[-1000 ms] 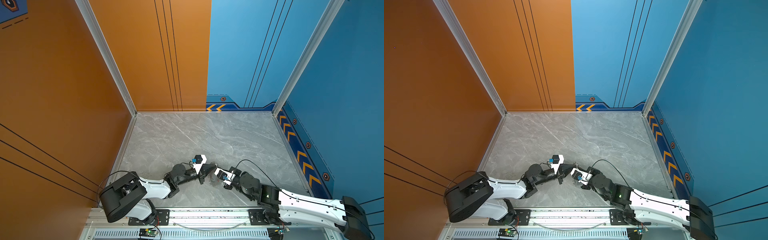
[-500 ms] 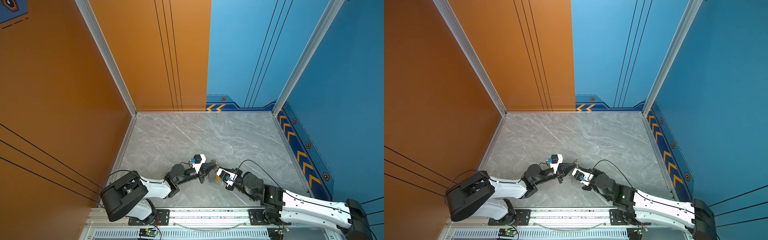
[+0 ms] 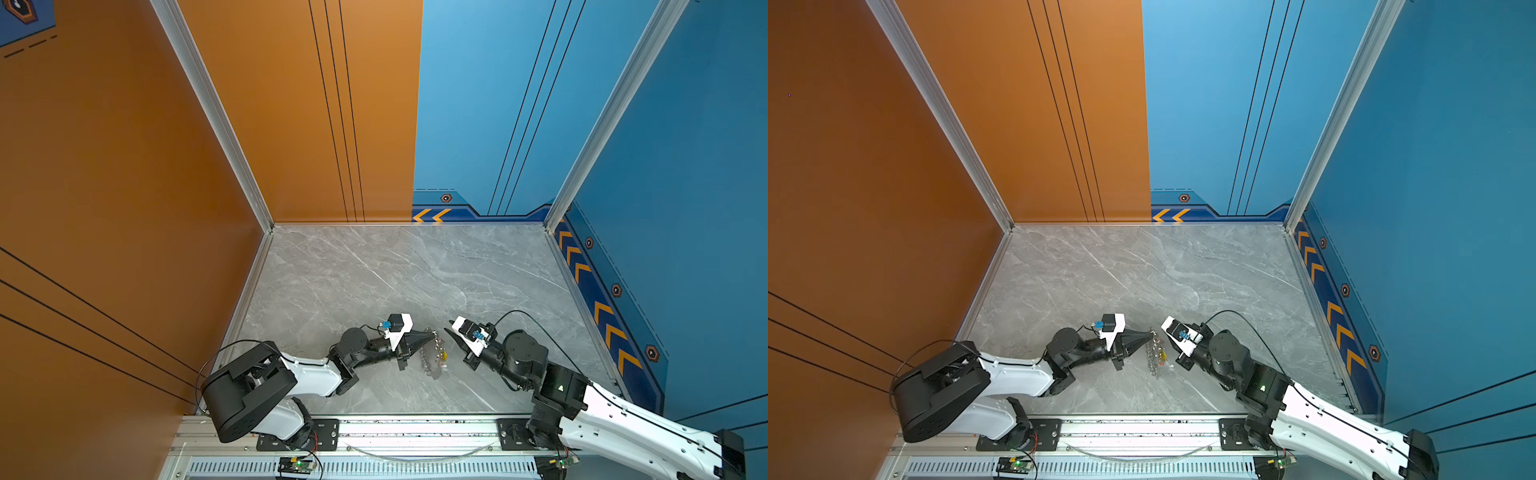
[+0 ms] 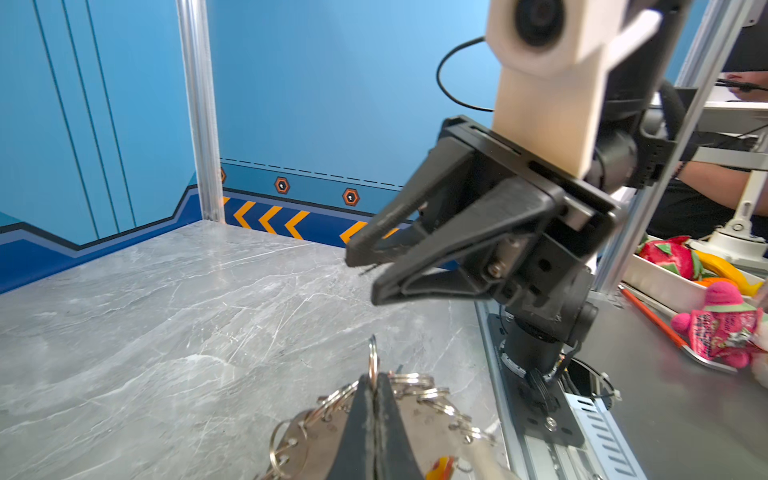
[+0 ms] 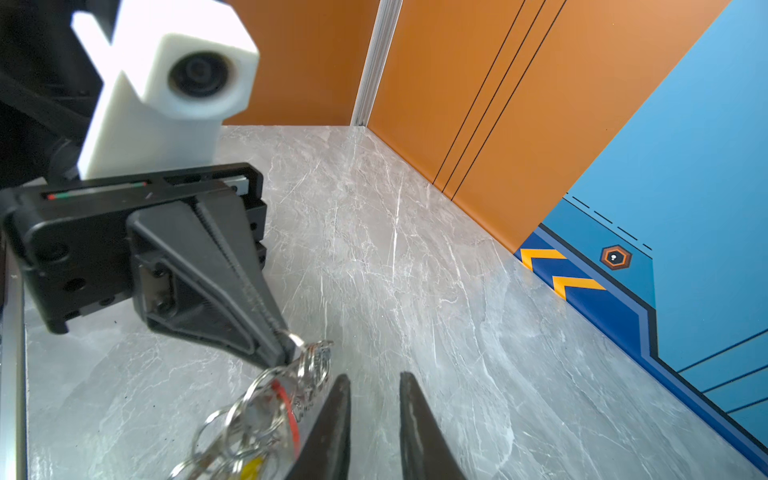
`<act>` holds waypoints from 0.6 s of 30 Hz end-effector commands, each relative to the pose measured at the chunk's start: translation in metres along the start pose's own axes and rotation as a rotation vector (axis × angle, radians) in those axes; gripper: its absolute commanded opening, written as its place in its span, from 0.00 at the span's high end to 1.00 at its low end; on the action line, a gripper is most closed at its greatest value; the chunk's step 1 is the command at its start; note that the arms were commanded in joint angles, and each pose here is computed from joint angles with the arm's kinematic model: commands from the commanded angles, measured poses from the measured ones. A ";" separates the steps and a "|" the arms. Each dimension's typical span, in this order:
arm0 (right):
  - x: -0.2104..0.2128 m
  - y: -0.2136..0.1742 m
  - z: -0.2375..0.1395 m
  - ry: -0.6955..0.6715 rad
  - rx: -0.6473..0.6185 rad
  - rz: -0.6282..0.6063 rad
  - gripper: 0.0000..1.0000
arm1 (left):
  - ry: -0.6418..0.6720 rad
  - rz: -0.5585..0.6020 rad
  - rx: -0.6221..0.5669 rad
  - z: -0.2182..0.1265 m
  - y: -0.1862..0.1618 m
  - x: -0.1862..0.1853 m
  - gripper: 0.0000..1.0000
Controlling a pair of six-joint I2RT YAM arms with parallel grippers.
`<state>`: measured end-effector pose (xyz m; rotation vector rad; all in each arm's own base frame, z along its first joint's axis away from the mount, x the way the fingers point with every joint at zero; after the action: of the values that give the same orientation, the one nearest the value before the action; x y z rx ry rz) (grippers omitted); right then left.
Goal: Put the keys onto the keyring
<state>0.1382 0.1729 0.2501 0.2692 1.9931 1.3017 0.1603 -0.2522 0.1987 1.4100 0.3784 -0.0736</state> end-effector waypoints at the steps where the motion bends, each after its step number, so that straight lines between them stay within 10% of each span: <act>1: -0.001 0.013 -0.005 0.113 -0.044 0.094 0.81 | -0.102 0.083 -0.033 -0.005 0.010 -0.011 1.00; 18: 0.025 0.016 0.005 0.379 0.006 0.079 0.83 | -0.225 0.122 0.022 -0.033 0.011 -0.009 1.00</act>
<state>0.1253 0.1933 0.2467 0.1809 2.2905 1.4548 0.1556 -0.2238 0.1973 1.4560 0.2212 -0.1360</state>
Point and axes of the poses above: each gripper's point midway between its finger pads, its own z axis out along the fingers, its own x axis along the line the jaws close on, y = z × x, the point moved 8 cm from there along -z, back along the fingers, and after that the axes turned 12 degrees about -z, right-handed, at the moved point
